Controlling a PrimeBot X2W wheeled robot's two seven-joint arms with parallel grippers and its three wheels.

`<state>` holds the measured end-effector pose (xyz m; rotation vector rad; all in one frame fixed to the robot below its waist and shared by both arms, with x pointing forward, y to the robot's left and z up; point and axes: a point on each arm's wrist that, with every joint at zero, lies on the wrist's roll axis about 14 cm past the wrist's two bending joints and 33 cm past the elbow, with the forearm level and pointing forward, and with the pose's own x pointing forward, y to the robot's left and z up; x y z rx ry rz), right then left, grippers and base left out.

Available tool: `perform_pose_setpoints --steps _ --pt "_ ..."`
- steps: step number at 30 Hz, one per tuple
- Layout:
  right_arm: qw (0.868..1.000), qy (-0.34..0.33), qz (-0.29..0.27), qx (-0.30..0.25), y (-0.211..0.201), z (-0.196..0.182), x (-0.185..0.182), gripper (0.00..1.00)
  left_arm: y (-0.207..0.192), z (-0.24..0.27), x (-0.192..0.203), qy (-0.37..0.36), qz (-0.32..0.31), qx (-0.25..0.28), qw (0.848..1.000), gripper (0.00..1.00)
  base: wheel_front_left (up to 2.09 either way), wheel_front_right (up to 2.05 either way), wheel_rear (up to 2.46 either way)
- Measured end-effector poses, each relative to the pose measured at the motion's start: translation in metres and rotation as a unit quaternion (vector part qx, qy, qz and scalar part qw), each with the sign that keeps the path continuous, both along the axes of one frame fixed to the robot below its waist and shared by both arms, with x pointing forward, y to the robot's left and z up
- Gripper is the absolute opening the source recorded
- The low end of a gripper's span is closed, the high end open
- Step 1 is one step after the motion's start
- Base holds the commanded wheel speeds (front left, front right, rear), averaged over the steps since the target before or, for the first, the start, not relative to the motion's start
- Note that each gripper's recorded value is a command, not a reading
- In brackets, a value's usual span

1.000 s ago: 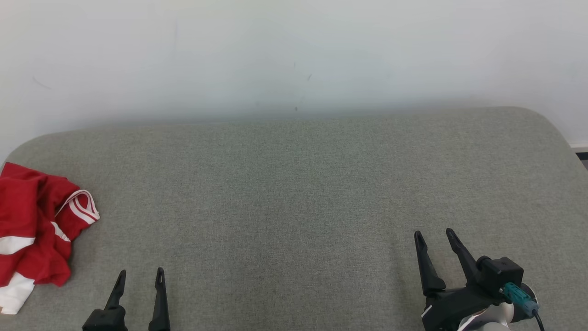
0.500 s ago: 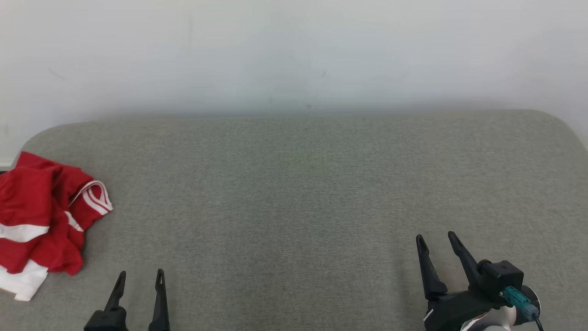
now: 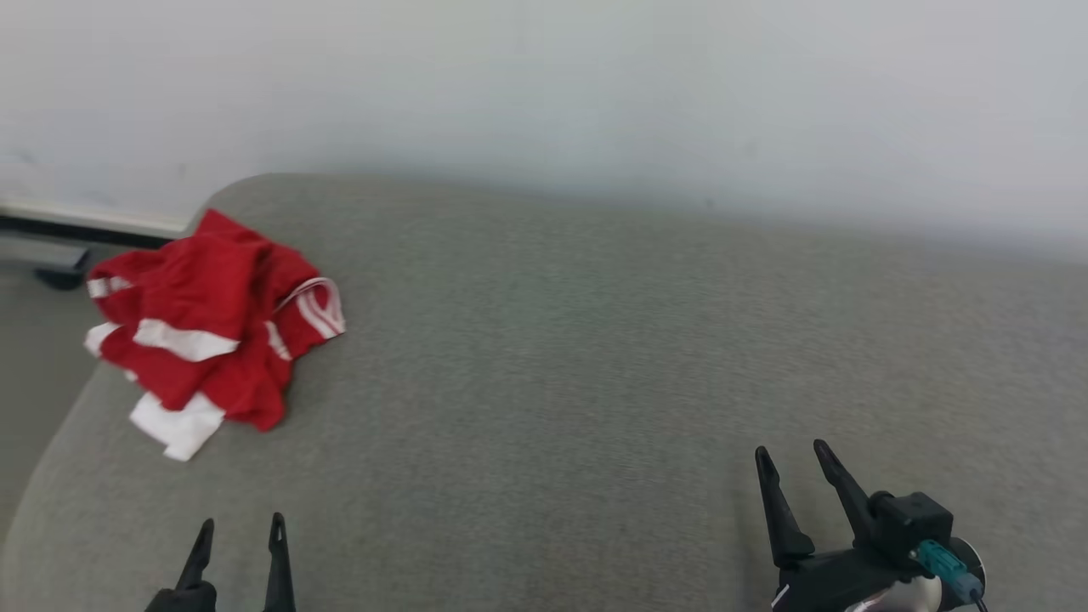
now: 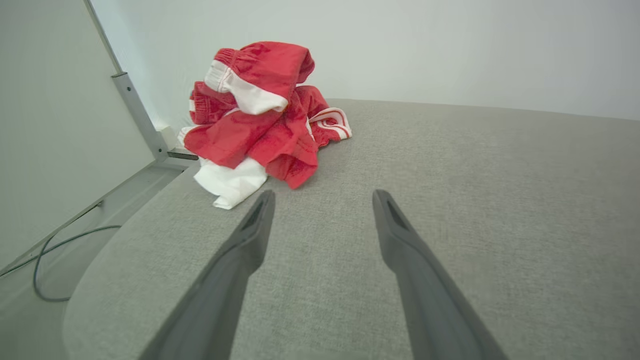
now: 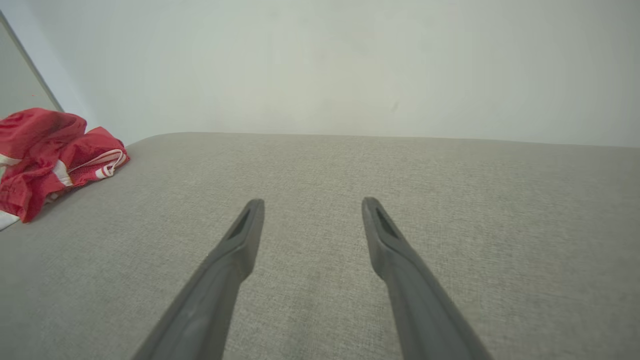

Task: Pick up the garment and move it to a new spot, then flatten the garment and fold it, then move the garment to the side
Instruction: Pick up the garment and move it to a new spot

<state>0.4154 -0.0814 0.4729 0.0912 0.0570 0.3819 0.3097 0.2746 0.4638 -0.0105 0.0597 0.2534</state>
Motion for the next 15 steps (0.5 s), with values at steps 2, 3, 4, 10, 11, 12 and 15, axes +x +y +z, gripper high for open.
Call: perform_pose_setpoints --steps 2,3,4,10,11,12,15 --pt "1.000 0.002 0.021 0.000 0.016 -0.001 0.002 1.00 0.015 -0.001 -0.013 0.002 0.025 0.002 1.000 1.00 0.00 0.00 0.00" --pt "0.999 0.002 0.033 0.001 0.025 -0.001 0.002 1.00 0.023 -0.001 -0.021 0.002 0.040 0.002 0.999 1.00 0.00 0.00 0.00" --pt "0.999 0.002 0.043 0.001 0.033 -0.001 0.003 1.00 0.029 -0.002 -0.029 0.004 0.053 0.003 0.999 1.00 0.00 0.00 0.00" --pt "0.993 -0.008 0.117 0.005 0.091 0.006 0.007 1.00 0.068 -0.005 -0.078 0.010 0.140 0.002 0.990 1.00 0.00 0.00 0.00" --pt "0.992 -0.009 0.129 0.005 0.100 0.007 0.007 1.00 0.074 -0.005 -0.086 0.009 0.155 -0.001 0.988 1.00 0.00 0.00 0.00" --pt "0.990 -0.010 0.140 0.005 0.108 0.007 0.006 1.00 0.080 -0.005 -0.095 0.008 0.171 -0.002 0.985 1.00 0.00 0.00 0.00" --pt "0.984 -0.012 0.176 0.004 0.134 0.007 0.006 1.00 0.094 -0.002 -0.116 0.006 0.210 0.002 0.978 1.00 0.00 0.00 0.00"
